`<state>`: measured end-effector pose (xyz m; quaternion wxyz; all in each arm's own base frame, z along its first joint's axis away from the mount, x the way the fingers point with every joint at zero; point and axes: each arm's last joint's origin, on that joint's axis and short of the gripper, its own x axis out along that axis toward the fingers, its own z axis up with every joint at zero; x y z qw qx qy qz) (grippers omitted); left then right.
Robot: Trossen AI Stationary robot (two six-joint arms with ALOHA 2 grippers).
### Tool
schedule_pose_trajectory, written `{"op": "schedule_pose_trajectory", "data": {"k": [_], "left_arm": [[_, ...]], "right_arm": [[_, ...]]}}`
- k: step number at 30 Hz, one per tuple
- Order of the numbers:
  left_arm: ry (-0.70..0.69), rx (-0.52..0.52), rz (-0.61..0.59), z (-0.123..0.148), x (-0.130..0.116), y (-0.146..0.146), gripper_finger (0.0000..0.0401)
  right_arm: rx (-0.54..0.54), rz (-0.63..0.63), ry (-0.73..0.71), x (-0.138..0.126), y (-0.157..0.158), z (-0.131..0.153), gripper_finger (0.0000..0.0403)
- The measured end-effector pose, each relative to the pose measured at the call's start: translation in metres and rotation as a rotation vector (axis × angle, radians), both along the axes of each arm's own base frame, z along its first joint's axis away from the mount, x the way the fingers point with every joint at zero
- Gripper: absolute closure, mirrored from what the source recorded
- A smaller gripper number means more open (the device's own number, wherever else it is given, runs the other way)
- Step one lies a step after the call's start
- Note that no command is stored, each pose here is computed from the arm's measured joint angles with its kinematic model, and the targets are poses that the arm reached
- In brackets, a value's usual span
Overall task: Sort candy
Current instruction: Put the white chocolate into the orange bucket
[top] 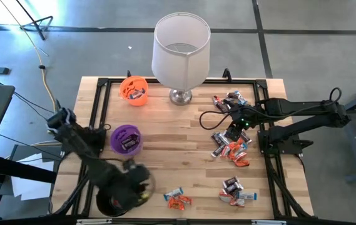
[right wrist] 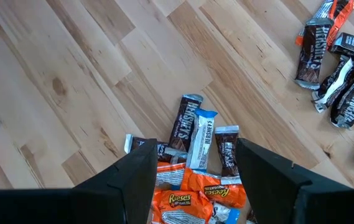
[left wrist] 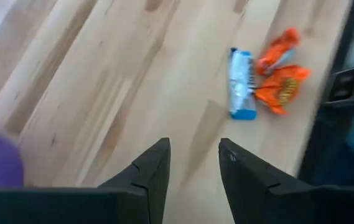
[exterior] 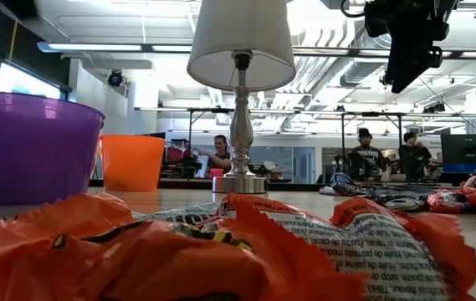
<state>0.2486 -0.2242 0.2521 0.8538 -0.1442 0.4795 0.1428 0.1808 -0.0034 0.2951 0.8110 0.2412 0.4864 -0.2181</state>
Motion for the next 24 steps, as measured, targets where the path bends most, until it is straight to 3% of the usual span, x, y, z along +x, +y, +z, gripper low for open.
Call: {"op": "schedule_pose_trajectory", "data": {"k": [5,11,18,24], "left_arm": [[0.117,0.052,-0.120,-0.040,0.042,0.013,0.0277],[0.192,-0.001,-0.332,-0.076,0.077,0.024,0.0277],[0.065,-0.019,-0.490,-0.076,0.097,0.026,0.0277],[0.009,-0.087,-0.512,-0.073,0.104,0.025,0.0277]], "right_arm": [[0.000,0.000,0.000,0.000,0.000,0.000,0.0192],[0.000,0.000,0.000,0.000,0.000,0.000,0.0192],[0.000,0.000,0.000,0.000,0.000,0.000,0.0192],[0.000,0.000,0.000,0.000,0.000,0.000,0.0192]]}}
